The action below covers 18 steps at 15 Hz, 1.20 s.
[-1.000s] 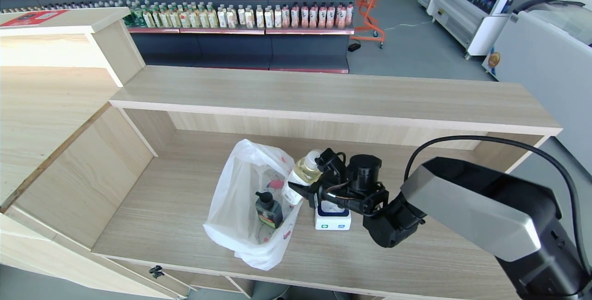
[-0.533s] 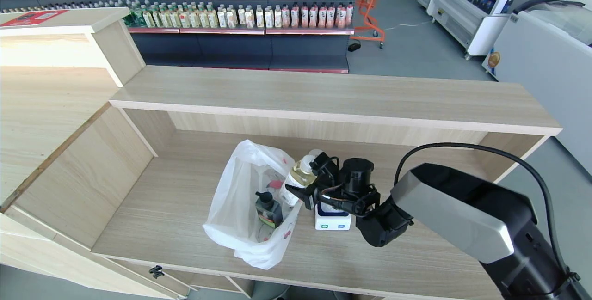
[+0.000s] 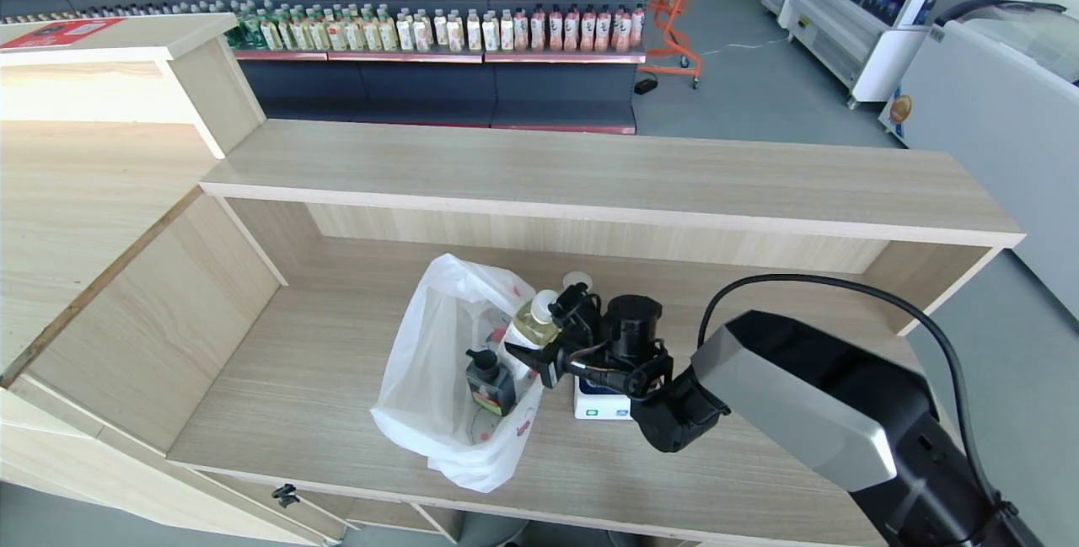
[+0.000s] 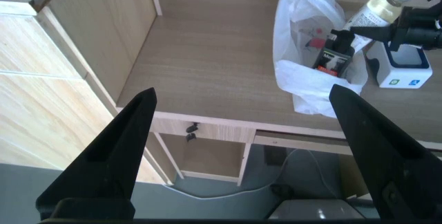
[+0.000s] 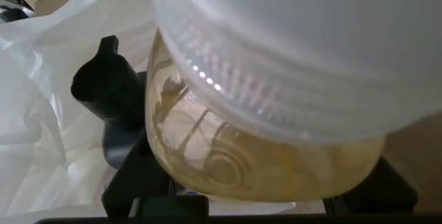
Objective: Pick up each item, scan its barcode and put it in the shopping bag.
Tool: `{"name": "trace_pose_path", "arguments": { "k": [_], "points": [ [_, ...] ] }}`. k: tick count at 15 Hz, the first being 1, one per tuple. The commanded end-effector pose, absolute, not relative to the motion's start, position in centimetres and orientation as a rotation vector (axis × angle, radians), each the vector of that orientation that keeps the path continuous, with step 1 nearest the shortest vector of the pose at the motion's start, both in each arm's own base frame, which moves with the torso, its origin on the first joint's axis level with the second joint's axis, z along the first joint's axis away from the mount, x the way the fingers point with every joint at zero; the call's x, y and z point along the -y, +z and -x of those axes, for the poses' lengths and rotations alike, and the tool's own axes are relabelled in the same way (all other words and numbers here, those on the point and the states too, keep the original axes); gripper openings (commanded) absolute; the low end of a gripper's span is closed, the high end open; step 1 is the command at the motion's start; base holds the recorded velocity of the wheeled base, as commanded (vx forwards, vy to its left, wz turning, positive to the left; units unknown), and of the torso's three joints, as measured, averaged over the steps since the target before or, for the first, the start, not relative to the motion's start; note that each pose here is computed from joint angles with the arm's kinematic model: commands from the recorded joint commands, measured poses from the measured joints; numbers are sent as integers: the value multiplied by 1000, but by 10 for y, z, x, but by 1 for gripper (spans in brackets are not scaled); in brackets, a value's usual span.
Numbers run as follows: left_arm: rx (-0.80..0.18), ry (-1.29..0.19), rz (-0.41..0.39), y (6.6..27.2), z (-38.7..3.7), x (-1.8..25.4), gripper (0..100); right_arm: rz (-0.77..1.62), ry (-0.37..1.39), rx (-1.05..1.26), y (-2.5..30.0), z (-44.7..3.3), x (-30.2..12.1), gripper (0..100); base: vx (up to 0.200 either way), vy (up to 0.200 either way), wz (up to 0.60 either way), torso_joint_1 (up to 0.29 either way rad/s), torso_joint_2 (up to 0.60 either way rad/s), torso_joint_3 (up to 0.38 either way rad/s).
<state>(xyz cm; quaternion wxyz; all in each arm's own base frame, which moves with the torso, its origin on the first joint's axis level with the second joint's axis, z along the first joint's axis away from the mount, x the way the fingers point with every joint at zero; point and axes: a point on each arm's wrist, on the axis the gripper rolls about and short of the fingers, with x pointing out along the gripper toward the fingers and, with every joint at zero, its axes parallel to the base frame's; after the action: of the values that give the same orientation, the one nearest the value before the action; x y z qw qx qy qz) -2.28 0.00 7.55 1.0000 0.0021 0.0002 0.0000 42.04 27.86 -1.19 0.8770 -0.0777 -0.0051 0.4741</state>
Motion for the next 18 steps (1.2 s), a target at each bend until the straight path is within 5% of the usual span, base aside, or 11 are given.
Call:
{"name": "trace_pose_path", "arguments": {
  "k": [1, 5, 6, 12, 18],
  "points": [
    [-2, 0, -5, 76, 23, 0, 100, 164, 986, -2, -19, -422, -277, 0, 0, 0, 0, 0, 0, 0],
    [-2, 0, -5, 76, 23, 0, 100, 163, 997, -6, -21, -423, -276, 0, 0, 0, 0, 0, 0, 0],
    [-2, 0, -5, 76, 23, 0, 100, 161, 995, 0, -19, -423, -276, 100, 0, 0, 0, 0, 0, 0],
    [-2, 0, -5, 76, 23, 0, 100, -25, 966, -56, 53, -402, -249, 100, 0, 0, 0, 0, 0, 0],
    [-2, 0, -5, 76, 23, 0, 100, -194, 829, -134, 155, -283, -121, 100, 0, 0, 0, 0, 0, 0]
  ]
}}
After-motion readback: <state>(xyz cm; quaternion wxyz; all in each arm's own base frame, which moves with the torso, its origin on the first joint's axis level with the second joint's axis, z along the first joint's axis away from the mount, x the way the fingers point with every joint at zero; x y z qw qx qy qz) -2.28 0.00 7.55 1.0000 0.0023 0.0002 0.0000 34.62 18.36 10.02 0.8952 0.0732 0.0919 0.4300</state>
